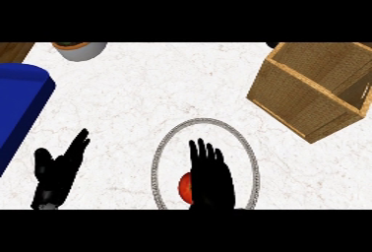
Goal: Pick the tomato from the placemat and place it in the basket
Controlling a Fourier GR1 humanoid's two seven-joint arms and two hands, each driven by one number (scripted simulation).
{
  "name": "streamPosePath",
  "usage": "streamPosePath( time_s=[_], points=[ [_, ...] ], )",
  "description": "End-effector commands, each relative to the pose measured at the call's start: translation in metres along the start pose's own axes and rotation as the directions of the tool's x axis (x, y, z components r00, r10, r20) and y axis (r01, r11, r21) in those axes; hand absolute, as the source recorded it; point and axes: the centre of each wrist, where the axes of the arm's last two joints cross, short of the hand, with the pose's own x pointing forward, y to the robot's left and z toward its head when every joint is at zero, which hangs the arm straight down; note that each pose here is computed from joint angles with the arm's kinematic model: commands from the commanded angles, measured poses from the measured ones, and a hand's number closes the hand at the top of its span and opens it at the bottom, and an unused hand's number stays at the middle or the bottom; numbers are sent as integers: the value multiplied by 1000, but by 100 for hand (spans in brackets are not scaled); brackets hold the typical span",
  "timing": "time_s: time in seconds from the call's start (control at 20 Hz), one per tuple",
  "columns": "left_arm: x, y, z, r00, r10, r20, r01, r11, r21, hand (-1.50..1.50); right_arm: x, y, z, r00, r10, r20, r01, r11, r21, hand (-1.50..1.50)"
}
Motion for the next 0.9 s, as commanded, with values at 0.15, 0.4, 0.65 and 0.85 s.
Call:
streamPosePath(
  time_s=[0.15,0.4,0.65,0.85],
  points=[
    [-35,-2,7,988,8,-156,-6,1000,13,0,5,0,-4,990,36,-138,-34,999,18,-150],
    [-34,-14,1,989,7,-151,-7,1000,-1,0,2,16,-5,991,25,-129,-24,1000,9,-150],
    [-27,-10,10,989,16,-147,-19,1000,-17,0,1,17,-19,991,52,-124,-50,999,21,150],
    [-28,-17,11,989,11,-150,-12,1000,-5,0,0,22,-15,983,157,-91,-160,987,-18,150]
  ],
)
